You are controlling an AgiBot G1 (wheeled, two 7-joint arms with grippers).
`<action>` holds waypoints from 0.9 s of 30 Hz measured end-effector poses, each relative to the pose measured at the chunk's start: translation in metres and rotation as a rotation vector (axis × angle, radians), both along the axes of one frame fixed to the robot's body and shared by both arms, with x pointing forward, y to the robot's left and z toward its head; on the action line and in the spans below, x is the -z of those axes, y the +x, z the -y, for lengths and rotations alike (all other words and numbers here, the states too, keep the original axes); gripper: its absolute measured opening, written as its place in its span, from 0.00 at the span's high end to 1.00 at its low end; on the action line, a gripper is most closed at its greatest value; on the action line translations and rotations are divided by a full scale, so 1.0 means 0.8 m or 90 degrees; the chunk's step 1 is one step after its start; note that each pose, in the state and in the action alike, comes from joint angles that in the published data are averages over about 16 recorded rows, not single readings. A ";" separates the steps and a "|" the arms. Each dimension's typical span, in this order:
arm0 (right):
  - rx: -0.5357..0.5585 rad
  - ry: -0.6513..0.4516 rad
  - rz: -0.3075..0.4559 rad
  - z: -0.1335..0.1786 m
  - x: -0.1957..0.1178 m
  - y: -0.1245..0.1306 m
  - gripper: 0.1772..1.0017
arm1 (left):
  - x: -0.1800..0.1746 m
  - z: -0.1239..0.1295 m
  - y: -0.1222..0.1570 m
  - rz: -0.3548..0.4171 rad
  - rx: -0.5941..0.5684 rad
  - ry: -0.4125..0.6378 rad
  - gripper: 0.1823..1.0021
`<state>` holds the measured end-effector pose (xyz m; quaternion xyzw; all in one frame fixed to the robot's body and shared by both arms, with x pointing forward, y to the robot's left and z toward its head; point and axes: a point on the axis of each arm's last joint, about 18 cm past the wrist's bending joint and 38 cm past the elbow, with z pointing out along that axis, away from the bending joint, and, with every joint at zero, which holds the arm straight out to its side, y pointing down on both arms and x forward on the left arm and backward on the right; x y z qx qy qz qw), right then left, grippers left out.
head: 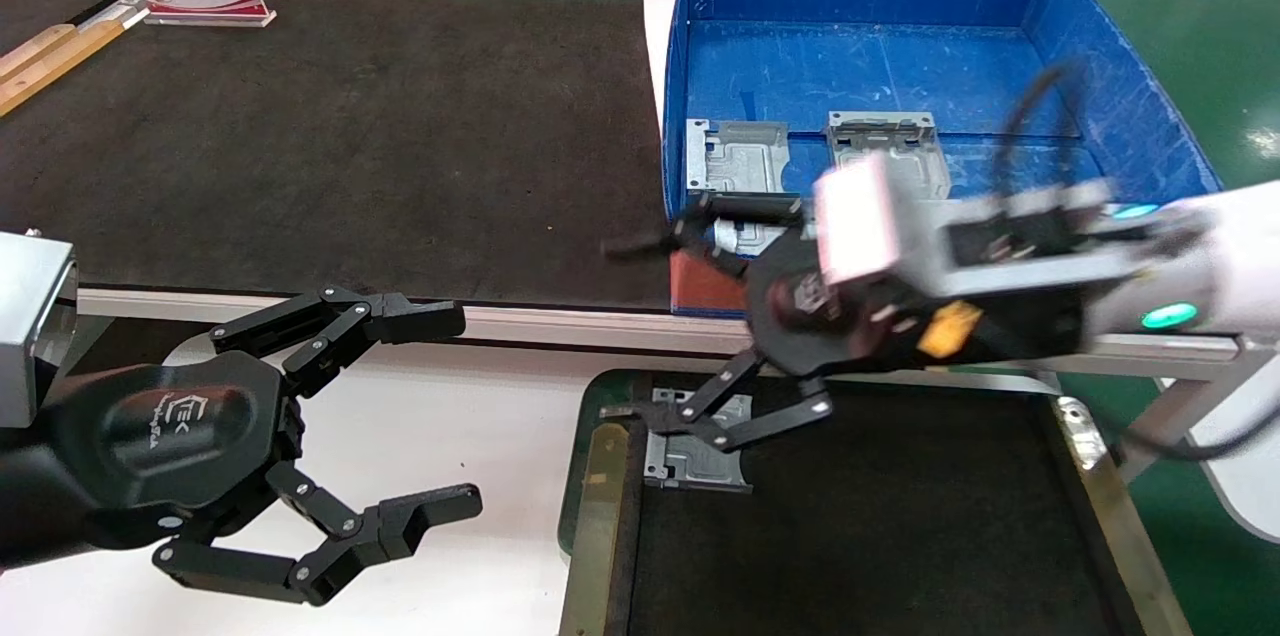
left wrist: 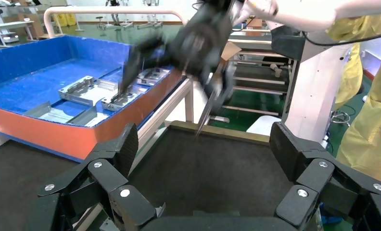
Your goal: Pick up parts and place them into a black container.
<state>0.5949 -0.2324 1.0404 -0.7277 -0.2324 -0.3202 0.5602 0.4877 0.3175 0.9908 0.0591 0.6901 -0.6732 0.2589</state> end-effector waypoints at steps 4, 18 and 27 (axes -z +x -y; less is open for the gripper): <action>-0.024 0.023 -0.005 0.003 -0.019 -0.024 0.15 | 0.000 0.000 0.000 0.000 0.000 0.000 0.00; -0.031 0.052 -0.027 0.013 -0.018 -0.039 0.01 | 0.000 0.000 0.000 0.000 0.000 0.000 0.00; -0.029 0.078 -0.055 0.026 -0.003 -0.051 0.00 | 0.000 0.000 0.000 0.000 0.000 0.000 0.00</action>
